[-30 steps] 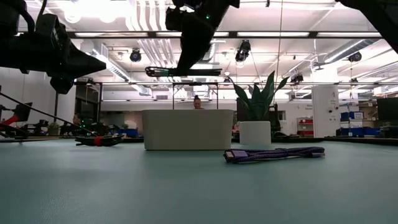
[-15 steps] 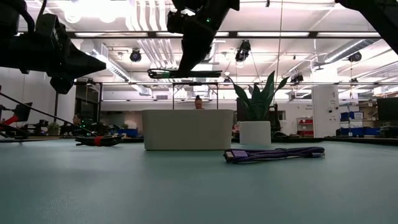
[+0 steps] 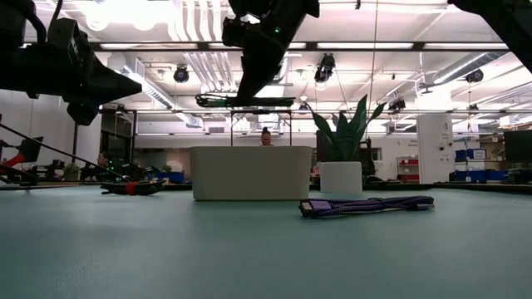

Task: Pick and place USB-C Cables
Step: Put the green charger cable into the white bin

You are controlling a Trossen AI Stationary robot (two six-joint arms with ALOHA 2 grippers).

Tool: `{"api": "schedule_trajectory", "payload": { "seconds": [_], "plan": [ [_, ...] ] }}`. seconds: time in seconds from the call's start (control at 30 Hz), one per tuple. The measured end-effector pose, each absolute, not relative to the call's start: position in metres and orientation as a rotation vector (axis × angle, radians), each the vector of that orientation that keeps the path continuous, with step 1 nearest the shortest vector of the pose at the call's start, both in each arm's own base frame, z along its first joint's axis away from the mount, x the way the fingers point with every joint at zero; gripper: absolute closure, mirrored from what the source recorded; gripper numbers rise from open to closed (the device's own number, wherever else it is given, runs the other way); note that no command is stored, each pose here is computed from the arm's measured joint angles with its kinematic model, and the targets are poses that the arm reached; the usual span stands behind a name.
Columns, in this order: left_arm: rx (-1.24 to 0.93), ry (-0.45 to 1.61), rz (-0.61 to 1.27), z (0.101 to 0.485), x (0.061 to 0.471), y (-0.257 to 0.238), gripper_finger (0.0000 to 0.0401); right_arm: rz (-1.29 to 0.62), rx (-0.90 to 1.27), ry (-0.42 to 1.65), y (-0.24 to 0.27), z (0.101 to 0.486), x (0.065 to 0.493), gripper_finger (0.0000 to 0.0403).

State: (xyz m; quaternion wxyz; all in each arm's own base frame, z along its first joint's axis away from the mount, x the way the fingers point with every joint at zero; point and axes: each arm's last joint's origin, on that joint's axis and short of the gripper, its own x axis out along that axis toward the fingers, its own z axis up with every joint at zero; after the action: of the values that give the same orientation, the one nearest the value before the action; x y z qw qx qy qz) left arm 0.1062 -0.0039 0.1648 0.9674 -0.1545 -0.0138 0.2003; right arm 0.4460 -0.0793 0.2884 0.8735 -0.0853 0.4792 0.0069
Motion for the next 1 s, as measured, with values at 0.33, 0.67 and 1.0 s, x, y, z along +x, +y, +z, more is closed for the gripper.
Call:
{"api": "schedule_trajectory", "payload": {
  "seconds": [0.33,0.67,1.0],
  "plan": [
    [-0.312,-0.028,0.405,0.1649,0.1062,-0.004,0.0395,0.014,-0.178,1.002,-0.0793,0.288,0.446,0.0374],
    [-0.312,-0.028,0.405,0.1648,0.1062,-0.0039,0.0395,0.012,-0.174,1.001,-0.0792,0.2882,0.446,0.0374],
    [-0.312,-0.028,0.405,0.1648,0.1062,-0.0039,0.0395,0.005,-0.159,1.004,-0.0792,0.2873,0.4458,0.0374]
  ]
}}
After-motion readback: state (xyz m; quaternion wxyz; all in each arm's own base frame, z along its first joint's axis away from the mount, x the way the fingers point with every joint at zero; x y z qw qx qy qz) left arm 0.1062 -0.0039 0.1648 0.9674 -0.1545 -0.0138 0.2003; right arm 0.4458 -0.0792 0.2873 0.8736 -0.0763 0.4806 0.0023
